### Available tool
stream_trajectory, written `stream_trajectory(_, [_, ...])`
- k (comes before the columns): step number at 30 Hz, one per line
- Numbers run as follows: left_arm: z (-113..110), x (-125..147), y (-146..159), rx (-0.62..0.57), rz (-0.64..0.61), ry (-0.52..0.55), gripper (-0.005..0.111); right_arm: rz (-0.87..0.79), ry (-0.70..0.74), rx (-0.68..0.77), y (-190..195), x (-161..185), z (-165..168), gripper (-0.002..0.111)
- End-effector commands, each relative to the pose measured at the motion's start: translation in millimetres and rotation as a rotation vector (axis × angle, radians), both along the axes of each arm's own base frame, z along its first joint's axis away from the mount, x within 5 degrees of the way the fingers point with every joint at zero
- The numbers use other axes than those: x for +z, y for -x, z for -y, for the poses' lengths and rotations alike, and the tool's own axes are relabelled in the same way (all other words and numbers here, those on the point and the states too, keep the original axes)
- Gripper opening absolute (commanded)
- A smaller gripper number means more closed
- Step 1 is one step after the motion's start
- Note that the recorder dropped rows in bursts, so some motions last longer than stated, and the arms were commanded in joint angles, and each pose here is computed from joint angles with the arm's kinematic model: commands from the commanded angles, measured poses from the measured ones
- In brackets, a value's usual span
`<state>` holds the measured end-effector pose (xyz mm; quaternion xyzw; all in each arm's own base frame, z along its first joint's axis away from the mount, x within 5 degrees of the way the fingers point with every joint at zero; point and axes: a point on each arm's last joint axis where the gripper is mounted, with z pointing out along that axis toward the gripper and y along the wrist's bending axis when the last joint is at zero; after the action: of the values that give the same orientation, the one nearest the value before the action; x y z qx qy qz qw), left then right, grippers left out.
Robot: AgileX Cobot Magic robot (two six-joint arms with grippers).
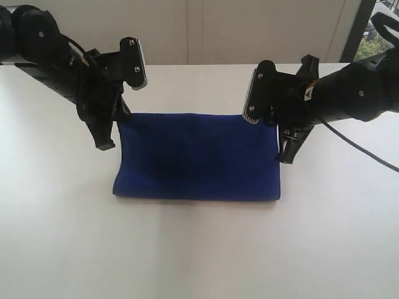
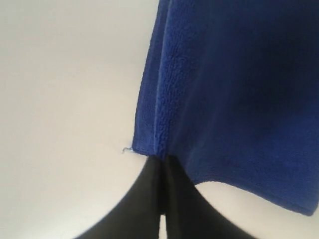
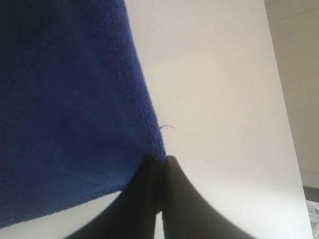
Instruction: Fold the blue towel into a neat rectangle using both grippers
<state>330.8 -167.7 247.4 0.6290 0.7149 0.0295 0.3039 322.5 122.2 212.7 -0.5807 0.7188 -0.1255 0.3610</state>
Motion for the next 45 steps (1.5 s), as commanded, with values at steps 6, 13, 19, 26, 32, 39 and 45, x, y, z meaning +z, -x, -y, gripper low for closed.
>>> stream_trajectory(6, [-8,-3,-17,0.035,0.007,-0.020,0.000,0.030,-0.011,-0.011,-26,-11,-3,0.000])
stream_trajectory(13, [-9,-11,-24,0.048,0.023,-0.016,0.000,0.045,-0.018,-0.011,-32,-15,-5,0.000])
stream_trajectory(19, [-7,-13,-28,0.054,0.058,-0.005,0.000,0.035,-0.015,-0.010,-33,-20,-6,0.000])
stream_trajectory(26, [-6,-14,-34,0.062,0.105,0.011,0.000,0.027,-0.013,-0.009,-35,-28,-7,0.000])
stream_trajectory(32, [-5,-23,-36,0.065,0.085,0.005,0.000,0.021,-0.011,-0.009,-36,-32,-7,0.000])
stream_trajectory(39, [-2,-38,-44,0.074,0.099,0.006,0.000,0.069,-0.032,-0.005,-39,-30,-9,0.000])
stream_trajectory(45, [0,-51,-52,0.084,0.132,0.014,0.000,0.084,-0.041,-0.016,-48,-46,-6,0.000])
